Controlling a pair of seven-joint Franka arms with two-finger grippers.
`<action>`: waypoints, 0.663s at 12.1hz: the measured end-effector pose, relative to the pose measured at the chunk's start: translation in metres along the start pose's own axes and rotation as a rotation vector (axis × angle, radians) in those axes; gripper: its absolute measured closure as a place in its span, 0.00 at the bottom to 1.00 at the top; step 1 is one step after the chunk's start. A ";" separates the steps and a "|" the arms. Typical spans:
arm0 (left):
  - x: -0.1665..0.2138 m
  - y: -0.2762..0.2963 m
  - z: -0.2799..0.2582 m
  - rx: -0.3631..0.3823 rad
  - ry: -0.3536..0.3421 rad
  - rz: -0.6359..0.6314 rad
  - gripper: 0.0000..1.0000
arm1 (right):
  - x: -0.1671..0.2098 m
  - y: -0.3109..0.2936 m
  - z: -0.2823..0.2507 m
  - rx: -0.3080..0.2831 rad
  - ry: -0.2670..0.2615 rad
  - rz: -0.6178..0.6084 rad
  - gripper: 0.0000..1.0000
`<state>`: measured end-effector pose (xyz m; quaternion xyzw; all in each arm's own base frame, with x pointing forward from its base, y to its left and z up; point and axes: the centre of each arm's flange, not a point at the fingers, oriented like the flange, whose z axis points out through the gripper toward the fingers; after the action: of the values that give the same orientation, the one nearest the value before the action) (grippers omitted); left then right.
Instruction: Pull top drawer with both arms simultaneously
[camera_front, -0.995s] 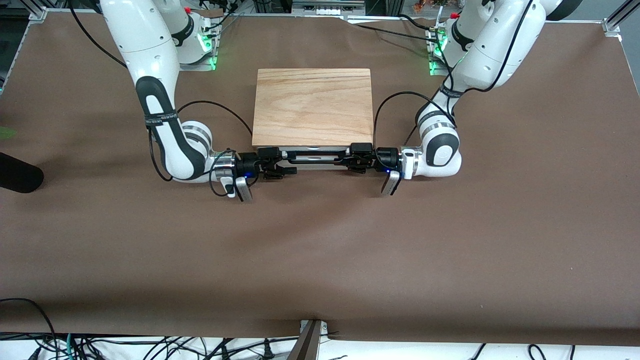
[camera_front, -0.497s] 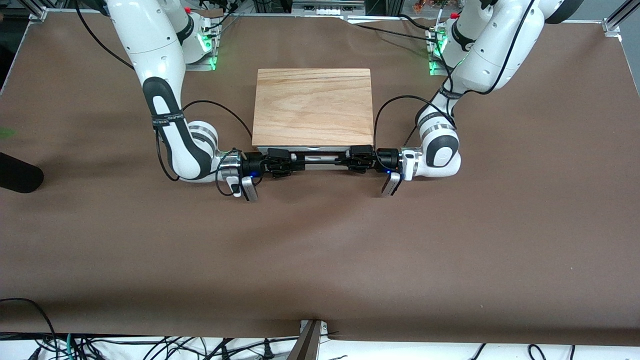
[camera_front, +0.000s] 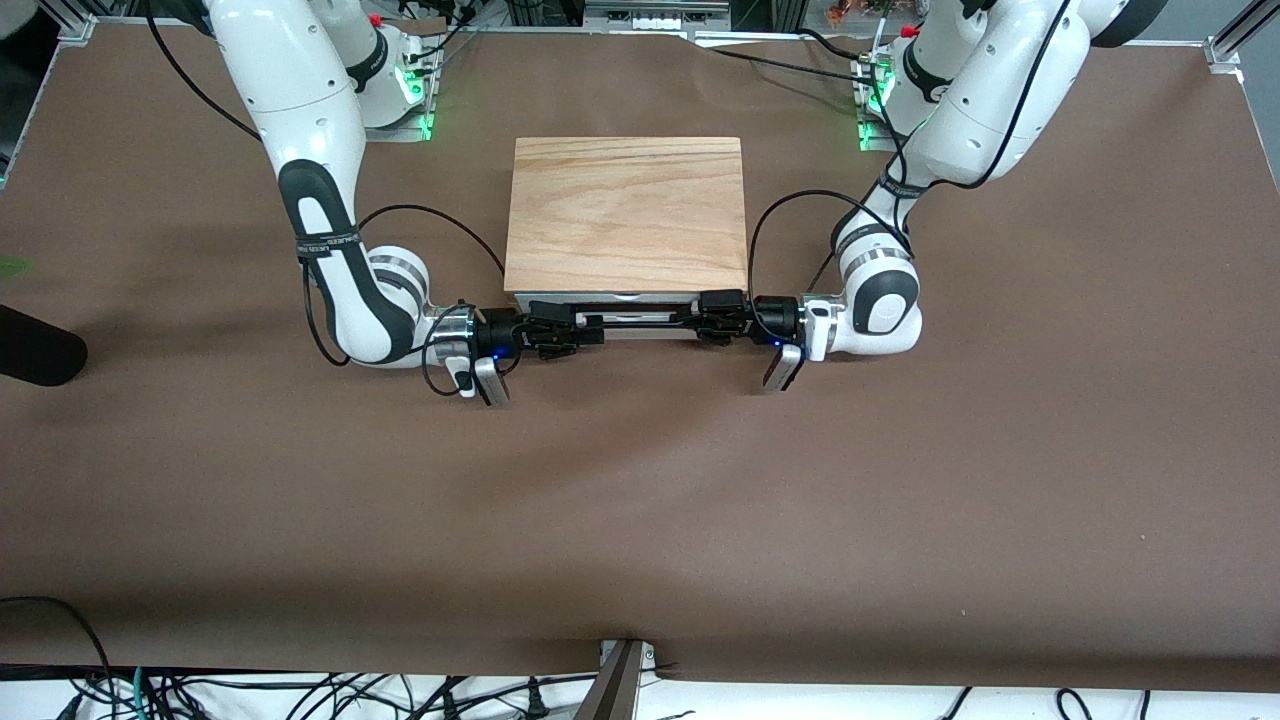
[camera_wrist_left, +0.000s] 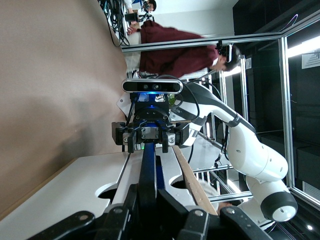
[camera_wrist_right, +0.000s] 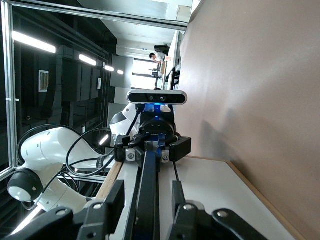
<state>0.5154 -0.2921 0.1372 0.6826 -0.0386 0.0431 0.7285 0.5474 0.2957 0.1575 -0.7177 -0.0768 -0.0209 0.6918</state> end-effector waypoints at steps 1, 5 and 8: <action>0.000 0.000 0.000 0.000 0.000 0.000 0.80 | -0.001 0.001 0.000 0.000 0.000 0.002 0.54; 0.000 0.000 0.000 0.000 0.000 -0.005 0.80 | -0.010 0.011 -0.001 -0.002 -0.005 0.023 0.54; 0.000 0.000 0.000 0.000 0.000 -0.005 0.80 | -0.010 0.011 -0.002 0.002 -0.005 0.019 0.54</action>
<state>0.5150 -0.2924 0.1371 0.6828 -0.0370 0.0411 0.7285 0.5392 0.2925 0.1456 -0.7178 -0.0717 -0.0123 0.6925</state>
